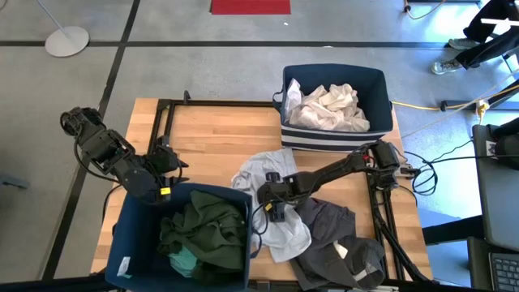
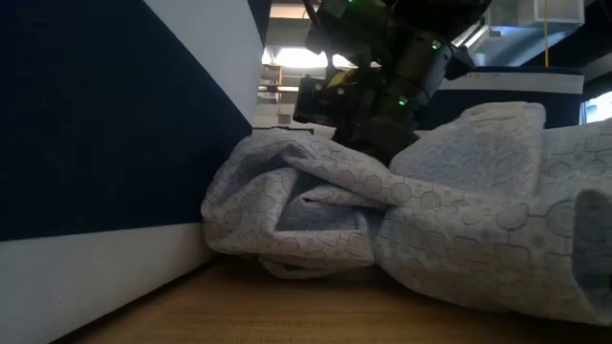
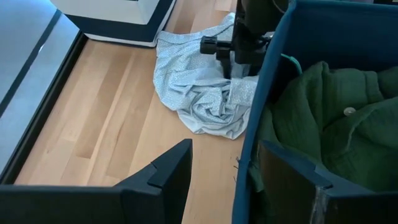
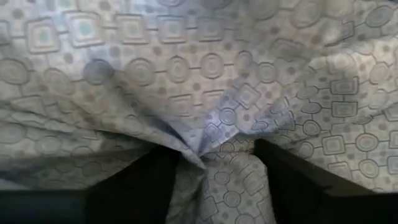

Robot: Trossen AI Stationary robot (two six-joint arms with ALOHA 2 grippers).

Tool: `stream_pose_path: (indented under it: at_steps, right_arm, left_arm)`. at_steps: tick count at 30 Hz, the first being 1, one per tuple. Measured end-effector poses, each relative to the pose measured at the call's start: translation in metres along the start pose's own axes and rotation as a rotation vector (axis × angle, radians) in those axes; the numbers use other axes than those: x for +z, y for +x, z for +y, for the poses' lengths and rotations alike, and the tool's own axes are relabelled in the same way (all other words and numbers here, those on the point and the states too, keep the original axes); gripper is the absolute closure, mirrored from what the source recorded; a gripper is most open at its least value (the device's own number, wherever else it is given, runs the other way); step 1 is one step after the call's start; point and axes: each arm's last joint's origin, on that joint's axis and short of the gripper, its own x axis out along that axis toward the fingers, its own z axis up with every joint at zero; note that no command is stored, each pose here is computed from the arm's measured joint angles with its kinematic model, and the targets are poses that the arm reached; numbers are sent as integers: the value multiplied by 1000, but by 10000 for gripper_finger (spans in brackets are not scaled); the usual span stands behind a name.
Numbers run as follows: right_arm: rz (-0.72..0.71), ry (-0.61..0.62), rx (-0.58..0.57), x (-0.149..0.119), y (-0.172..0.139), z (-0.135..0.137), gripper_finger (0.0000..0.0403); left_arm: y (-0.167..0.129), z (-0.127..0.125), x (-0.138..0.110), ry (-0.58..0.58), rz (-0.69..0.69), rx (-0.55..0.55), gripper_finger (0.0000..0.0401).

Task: Sort clothes
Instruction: Put the blue patterned polo shirt into the bottom laundry bin

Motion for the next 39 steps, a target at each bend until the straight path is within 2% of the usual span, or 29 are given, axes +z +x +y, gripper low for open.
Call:
stream_pose_path:
  at_steps: [3,7,9,11,14,18,24,39]
  right_arm:
    - [8,-1,-7,-1,1,1,244]
    - [31,4,-22,-3,1,0,355]
    - [68,42,-54,-5,-1,-1,387]
    - [124,68,-131,-7,-4,-3,381]
    - [208,29,-240,-9,-12,0,367]
    - [262,-23,-325,-4,-30,5,388]
    - [188,-24,-439,13,-79,8,385]
    - [-15,-18,-606,42,-195,3,398]
  left_arm:
    - [0,0,0,0,0,0,229]
    - [0,0,0,0,0,0,229]
    - [0,0,0,0,0,0,229]
    - [0,0,0,0,0,0,229]
    - [0,0,0,0,0,0,229]
    - [0,0,0,0,0,0,229]
    - [0,0,0,0,-1,0,229]
    - [0,0,0,-1,-1,1,229]
